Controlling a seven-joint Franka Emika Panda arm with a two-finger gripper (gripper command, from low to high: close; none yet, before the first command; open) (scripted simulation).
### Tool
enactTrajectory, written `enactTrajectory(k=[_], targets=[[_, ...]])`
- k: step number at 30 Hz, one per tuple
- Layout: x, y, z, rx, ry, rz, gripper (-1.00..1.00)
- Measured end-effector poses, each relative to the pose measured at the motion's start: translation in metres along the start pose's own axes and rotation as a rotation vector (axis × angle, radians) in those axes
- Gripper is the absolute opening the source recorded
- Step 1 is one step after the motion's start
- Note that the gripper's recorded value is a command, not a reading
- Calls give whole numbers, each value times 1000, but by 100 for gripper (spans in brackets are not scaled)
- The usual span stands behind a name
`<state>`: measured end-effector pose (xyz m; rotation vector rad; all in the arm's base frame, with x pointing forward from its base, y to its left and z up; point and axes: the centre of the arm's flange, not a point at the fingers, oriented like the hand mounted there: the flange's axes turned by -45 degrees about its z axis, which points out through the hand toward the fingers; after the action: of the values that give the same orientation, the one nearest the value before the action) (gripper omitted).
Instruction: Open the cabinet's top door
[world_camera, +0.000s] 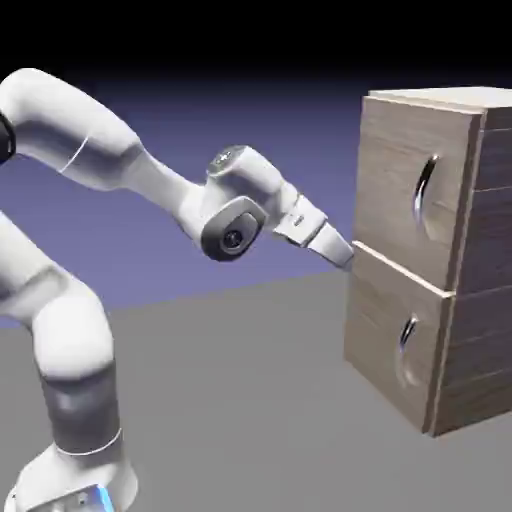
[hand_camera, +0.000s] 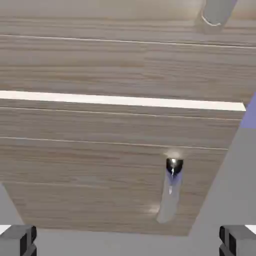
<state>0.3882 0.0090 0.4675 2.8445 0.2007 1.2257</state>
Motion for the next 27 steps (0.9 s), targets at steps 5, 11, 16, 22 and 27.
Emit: enactTrajectory(k=[5,11,16,22,27], targets=[[23,-12,-30,8,71,-329,100],[42,-19,-66,-20,158,-706,100],[53,-17,-93,-73,226,-1001,100],[60,-7,-117,-172,293,-1330,100],[63,7,-128,-278,331,-1582,100]])
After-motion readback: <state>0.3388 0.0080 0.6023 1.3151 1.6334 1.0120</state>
